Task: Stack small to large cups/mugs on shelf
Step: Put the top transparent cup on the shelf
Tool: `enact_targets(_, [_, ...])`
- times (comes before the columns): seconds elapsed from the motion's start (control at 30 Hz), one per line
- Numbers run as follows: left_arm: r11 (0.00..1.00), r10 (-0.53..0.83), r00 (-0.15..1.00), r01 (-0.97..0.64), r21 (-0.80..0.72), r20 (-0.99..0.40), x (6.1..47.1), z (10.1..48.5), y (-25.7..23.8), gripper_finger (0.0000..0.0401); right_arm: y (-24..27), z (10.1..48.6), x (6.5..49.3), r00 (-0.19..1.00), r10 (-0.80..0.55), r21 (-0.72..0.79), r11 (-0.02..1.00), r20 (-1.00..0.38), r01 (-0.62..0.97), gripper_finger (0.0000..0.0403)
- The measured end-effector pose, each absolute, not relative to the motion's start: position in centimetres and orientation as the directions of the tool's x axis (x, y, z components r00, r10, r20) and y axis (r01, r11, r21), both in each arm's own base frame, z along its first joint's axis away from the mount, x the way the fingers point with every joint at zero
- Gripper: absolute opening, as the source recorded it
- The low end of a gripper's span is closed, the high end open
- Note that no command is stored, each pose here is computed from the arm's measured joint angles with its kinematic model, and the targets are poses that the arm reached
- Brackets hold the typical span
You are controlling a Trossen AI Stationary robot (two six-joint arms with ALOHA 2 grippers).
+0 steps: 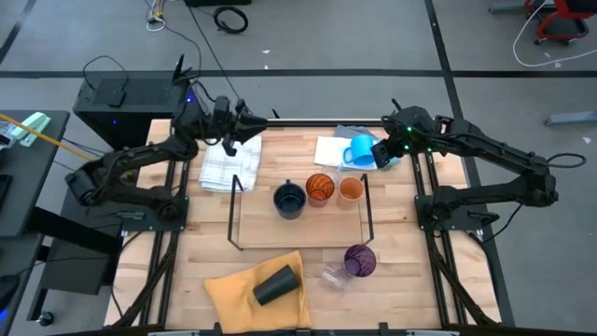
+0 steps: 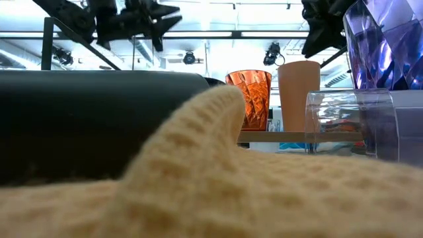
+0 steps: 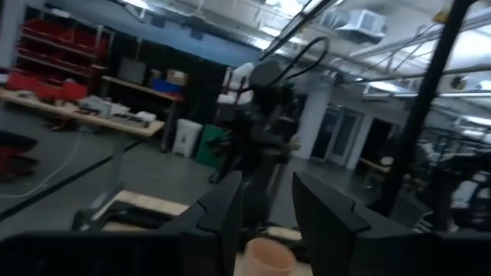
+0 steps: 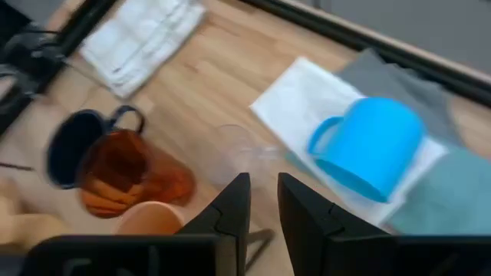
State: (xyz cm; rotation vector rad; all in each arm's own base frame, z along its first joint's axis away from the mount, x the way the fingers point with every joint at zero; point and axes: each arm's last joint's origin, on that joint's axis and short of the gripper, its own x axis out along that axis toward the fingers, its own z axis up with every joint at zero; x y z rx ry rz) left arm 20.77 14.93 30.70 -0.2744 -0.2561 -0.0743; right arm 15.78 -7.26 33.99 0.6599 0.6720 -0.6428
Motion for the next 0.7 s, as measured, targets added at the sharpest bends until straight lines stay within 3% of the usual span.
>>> enact_targets(0.3, [0.943, -0.115, 0.94, 0.205, -0.264, 0.32, 21.6, 33.4, 13.4, 0.012, -8.1, 33.9, 19.0, 0.728, -0.224, 0.432, 0.68, -0.648, 0.593, 0.0075])
enact_targets(0.7, [0.913, -0.091, 0.945, 0.206, -0.352, 0.315, 22.0, 33.8, 13.3, 0.0112, -8.8, 32.1, 22.0, 0.754, -0.027, 0.408, 0.828, -0.656, 0.385, 0.0075])
